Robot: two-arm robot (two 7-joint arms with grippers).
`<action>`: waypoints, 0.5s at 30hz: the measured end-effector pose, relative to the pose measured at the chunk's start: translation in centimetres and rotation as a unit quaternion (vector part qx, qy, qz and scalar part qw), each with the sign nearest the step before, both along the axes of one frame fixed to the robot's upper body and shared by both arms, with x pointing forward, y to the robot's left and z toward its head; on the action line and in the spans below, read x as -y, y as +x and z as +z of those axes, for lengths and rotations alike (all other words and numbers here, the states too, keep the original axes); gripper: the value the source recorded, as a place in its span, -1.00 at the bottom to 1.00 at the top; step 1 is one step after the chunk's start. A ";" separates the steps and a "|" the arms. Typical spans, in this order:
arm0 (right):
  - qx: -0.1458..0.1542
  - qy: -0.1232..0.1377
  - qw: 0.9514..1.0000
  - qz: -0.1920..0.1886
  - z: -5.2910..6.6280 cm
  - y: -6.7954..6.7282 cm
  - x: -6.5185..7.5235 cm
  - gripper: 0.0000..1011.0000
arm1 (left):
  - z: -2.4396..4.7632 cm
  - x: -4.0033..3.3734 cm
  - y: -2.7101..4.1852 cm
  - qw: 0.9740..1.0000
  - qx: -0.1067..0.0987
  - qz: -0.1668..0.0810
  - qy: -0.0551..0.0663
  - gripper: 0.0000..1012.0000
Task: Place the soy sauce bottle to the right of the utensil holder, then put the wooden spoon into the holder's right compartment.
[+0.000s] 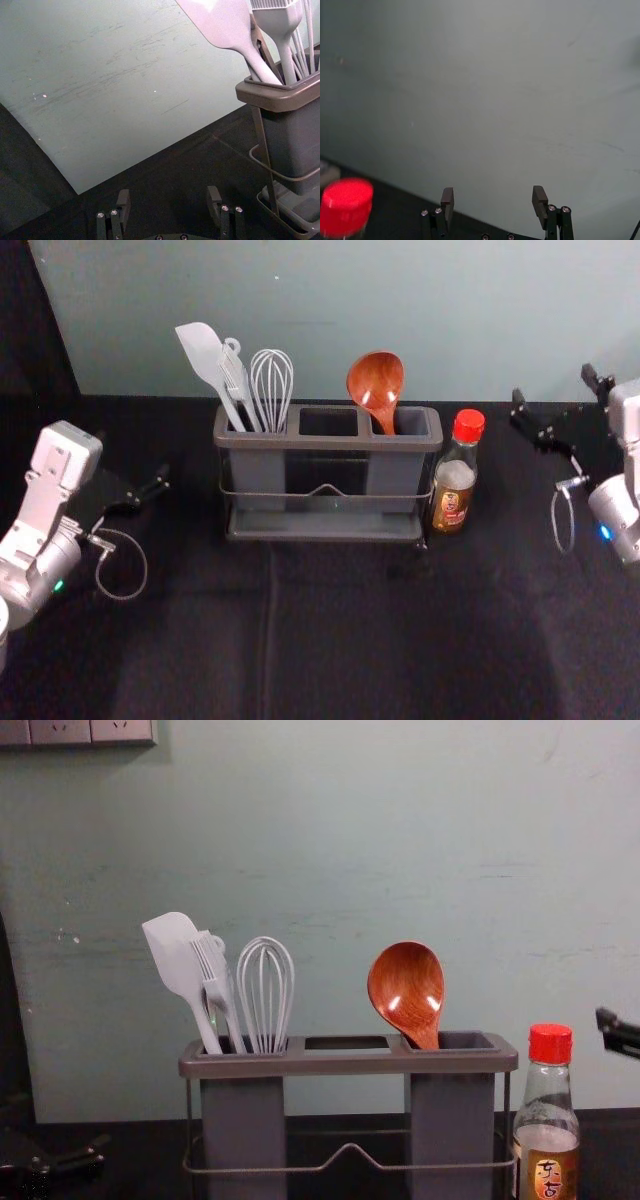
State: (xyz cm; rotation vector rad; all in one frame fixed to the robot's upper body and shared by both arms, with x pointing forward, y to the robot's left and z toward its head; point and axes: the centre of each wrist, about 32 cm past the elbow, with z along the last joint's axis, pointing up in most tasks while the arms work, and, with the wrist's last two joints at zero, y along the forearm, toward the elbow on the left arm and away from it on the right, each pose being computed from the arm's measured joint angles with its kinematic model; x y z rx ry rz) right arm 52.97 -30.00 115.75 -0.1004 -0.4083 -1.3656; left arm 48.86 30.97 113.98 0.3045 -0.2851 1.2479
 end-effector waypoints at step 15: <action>-0.019 -0.097 0.995 -0.005 -2.3 0.0 0.3 0.98 | 0.00 0.00 0.00 1.000 0.000 0.000 0.000 0.99</action>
